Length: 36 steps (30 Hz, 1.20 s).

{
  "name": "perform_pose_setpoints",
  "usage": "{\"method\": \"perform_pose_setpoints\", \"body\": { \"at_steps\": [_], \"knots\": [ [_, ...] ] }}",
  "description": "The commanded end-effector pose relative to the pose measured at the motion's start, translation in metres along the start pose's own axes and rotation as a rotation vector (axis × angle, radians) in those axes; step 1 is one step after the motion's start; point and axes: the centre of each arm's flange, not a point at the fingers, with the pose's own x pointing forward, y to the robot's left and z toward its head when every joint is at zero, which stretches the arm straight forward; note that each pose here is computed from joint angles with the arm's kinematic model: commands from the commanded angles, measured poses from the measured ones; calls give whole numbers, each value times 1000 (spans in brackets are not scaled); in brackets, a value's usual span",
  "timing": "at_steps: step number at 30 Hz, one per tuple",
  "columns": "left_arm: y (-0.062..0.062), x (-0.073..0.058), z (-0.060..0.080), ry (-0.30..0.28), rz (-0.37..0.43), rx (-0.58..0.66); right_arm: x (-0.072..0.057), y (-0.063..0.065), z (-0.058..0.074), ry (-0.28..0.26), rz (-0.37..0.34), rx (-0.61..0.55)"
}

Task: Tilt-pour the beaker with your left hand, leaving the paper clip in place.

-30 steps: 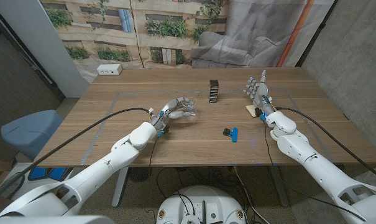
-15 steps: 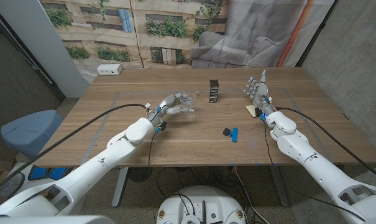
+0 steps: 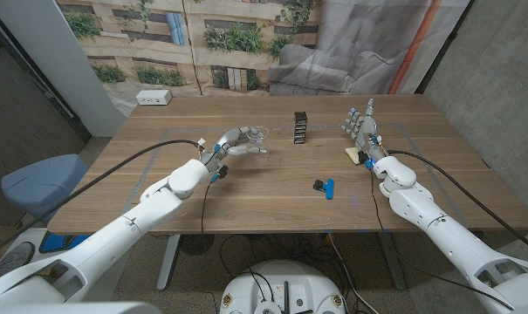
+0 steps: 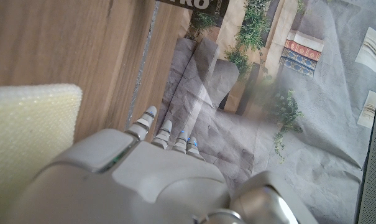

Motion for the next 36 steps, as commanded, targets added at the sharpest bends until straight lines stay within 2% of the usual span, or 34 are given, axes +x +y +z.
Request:
{"method": "perform_pose_setpoints", "body": {
  "at_steps": [1, 13, 18, 30, 36],
  "knots": [
    [16, -7, 5, 89, 13, 42, 0, 0, 0, 0, 0, 0],
    [10, -12, 8, 169, -27, 72, 0, 0, 0, 0, 0, 0],
    [9, -12, 12, 171, -5, 97, 0, 0, 0, 0, 0, 0],
    [13, -18, 27, 257, 68, 168, 0, 0, 0, 0, 0, 0],
    [13, -17, 32, 290, 53, 198, 0, 0, 0, 0, 0, 0]
  ]
}}
